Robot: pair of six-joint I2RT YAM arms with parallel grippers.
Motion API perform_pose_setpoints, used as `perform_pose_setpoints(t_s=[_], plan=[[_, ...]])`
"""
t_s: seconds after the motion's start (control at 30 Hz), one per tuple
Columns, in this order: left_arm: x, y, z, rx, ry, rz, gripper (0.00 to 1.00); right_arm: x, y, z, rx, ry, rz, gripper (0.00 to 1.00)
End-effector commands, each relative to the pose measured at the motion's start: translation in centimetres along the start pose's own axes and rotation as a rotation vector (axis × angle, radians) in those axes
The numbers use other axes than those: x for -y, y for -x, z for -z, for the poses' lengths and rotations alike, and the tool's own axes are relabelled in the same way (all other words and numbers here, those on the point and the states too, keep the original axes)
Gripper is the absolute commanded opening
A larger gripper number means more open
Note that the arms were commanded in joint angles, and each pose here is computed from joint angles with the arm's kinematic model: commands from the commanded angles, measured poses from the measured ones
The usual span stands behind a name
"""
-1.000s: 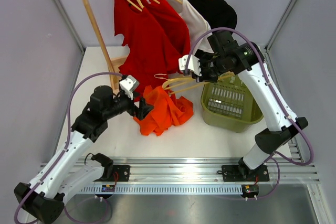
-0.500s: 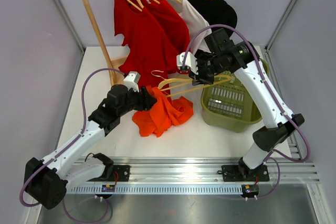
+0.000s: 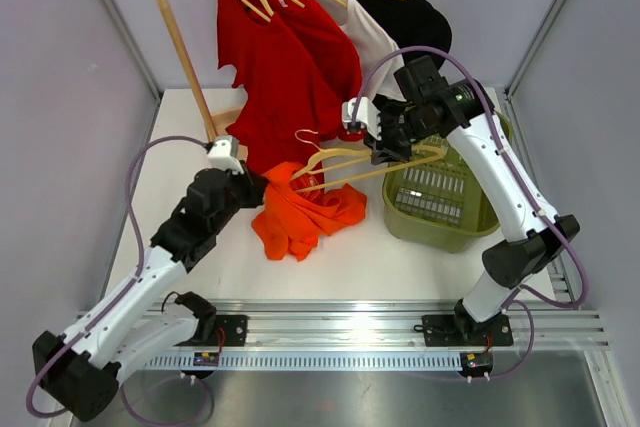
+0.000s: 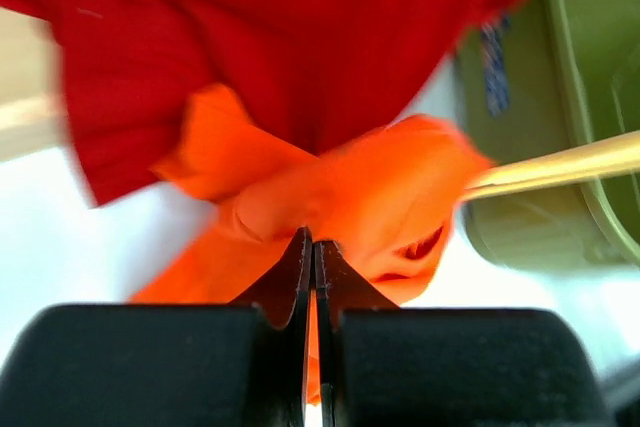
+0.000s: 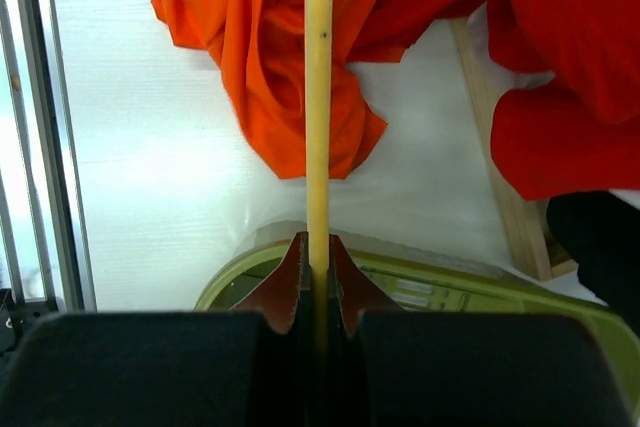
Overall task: Remove the t-shirt from the hanger
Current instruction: Remove the tshirt from the hanger
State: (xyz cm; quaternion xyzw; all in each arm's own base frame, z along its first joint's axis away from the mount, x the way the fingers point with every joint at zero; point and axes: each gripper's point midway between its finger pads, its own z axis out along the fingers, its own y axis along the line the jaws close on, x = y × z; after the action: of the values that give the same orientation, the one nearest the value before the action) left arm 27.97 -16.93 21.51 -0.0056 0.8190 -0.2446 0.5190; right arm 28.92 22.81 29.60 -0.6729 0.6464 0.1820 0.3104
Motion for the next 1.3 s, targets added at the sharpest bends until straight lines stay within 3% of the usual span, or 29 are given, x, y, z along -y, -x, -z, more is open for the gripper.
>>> perform_pose_setpoints(t_s=[0.0,0.17,0.3,0.53,0.7,0.8,0.83,1.0,1.27], plan=[[-3.7,4.5,2.7,0.183,0.198,0.035,0.00,-3.4,-3.8,2.2,-0.107,0.085,-0.118,0.00],[-8.6,4.8,4.1,0.194,0.375,0.084,0.00,-4.0,-5.2,3.5,-0.098,0.106,-0.127,0.00],[-9.5,2.6,3.0,0.101,0.360,0.126,0.00,-4.6,-4.0,4.8,-0.040,0.085,-0.089,0.00],[-8.1,0.6,3.0,0.036,0.256,0.107,0.00,-4.0,-2.2,7.3,0.038,0.004,-0.065,0.00],[-4.9,-0.4,3.1,-0.010,0.054,0.062,0.00,-5.2,-0.8,7.0,0.114,0.074,-0.076,0.00],[-2.8,0.1,3.7,0.003,-0.066,0.018,0.48,-5.8,-1.1,6.2,0.130,0.121,-0.100,0.00],[-2.2,0.5,4.1,0.010,-0.091,0.009,0.69,-6.1,-1.4,5.7,0.126,0.141,-0.116,0.00],[0.1,1.4,6.6,0.036,-0.215,-0.098,0.94,-7.1,-2.4,4.7,0.121,0.186,-0.145,0.00],[2.2,2.1,10.6,0.046,-0.344,-0.372,0.99,-9.9,-3.0,2.5,0.143,0.314,-0.148,0.00]])
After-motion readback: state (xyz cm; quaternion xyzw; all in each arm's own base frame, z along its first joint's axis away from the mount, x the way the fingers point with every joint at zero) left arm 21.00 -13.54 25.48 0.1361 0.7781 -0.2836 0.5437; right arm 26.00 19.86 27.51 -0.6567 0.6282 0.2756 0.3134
